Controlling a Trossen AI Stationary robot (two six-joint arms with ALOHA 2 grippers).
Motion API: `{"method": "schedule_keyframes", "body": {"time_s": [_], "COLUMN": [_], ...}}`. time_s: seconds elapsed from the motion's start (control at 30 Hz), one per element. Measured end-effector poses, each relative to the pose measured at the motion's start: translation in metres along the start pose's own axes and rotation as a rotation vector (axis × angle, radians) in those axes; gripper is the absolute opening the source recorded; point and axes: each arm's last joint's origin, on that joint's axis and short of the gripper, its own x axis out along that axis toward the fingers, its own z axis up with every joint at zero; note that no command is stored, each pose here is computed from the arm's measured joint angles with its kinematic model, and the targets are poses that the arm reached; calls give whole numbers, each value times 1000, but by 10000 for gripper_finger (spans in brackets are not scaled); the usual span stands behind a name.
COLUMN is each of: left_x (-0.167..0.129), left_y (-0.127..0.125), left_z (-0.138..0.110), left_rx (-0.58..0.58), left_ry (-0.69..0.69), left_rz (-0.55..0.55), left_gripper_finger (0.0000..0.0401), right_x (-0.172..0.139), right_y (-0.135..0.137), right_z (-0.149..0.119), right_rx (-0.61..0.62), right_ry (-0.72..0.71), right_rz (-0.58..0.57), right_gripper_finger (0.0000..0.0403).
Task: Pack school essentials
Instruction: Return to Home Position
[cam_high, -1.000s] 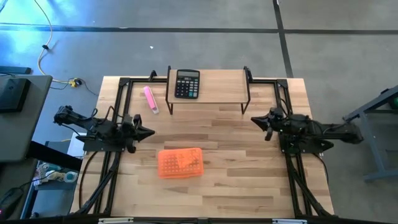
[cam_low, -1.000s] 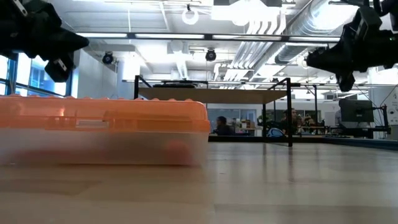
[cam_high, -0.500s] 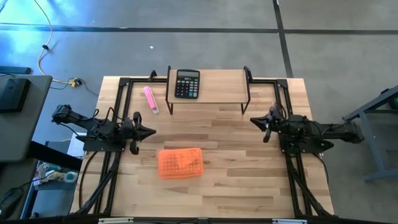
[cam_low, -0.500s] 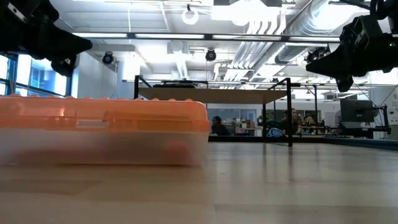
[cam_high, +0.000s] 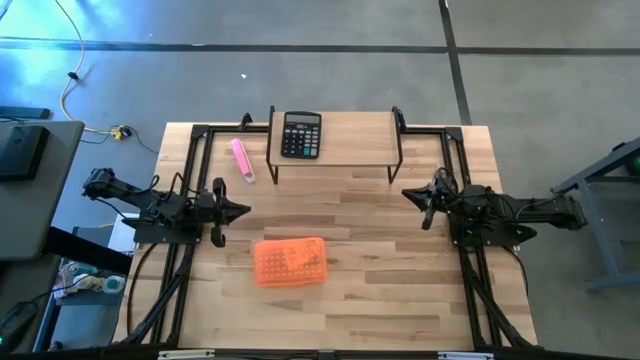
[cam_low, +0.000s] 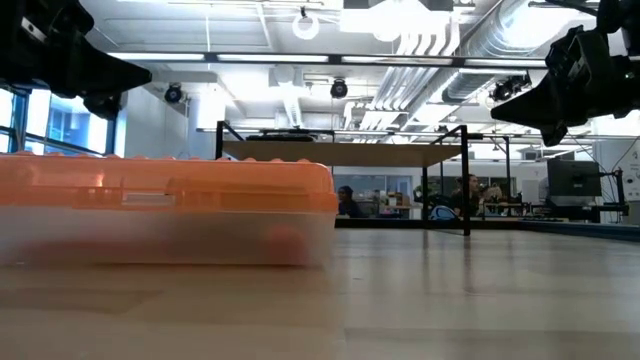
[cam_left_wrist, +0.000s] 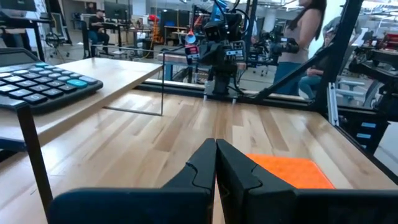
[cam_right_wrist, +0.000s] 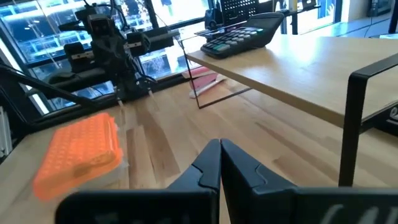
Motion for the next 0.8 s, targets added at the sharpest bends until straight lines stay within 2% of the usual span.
{"method": "schedule_keyframes", "body": {"time_s": [0.33, 0.8], "left_x": [0, 0], "left_y": [0, 0], "left_z": [0, 0], "left_rx": [0, 0], "left_ry": [0, 0], "left_rz": [0, 0], "left_gripper_finger": [0, 1], "right_x": [0, 0], "right_y": [0, 0], "right_z": [0, 0], "right_rx": [94, 94], "right_ry": [0, 1], "right_rz": [0, 0], "right_gripper_finger": [0, 0]}}
